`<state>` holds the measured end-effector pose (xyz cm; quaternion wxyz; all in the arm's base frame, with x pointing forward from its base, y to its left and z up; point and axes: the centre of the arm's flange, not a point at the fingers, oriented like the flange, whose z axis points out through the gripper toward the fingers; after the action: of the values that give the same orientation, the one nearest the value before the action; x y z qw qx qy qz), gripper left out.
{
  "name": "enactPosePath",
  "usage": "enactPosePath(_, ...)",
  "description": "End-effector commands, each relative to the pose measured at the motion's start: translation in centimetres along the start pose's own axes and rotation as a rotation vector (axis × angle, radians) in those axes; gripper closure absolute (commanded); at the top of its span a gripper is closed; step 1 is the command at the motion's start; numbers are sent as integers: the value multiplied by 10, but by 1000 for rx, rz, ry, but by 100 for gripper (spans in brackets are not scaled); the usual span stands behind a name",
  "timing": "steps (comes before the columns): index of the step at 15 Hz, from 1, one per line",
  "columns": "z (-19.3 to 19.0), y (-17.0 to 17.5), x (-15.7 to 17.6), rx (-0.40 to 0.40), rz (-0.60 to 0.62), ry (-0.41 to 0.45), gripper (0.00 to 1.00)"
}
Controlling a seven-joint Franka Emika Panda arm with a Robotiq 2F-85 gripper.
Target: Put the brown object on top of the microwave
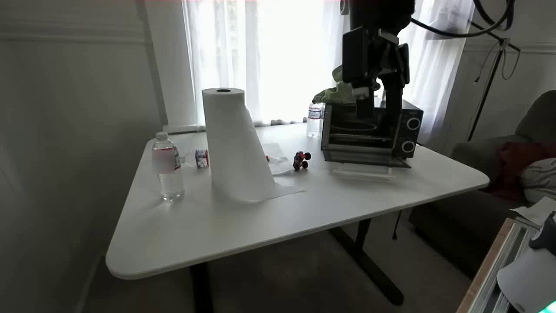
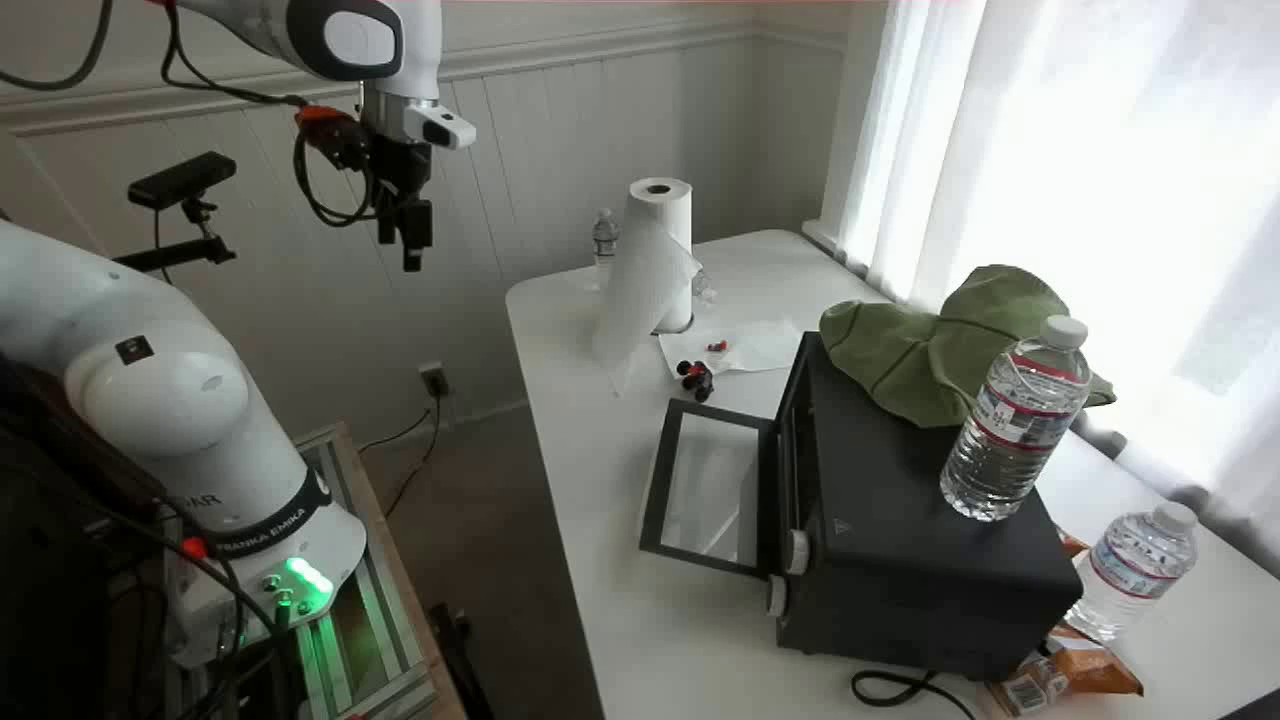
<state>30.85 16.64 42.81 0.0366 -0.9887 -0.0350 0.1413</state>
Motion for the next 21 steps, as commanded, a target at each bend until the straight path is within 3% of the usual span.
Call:
enactPosePath(1, 0, 0, 0, 0, 0, 0, 0)
enactPosePath(13, 0, 0, 0, 0, 0, 0, 0)
enactPosePath(16, -14, 24, 24, 46, 41, -10, 0)
enactPosePath(21, -52, 93, 64, 134, 177, 38, 0)
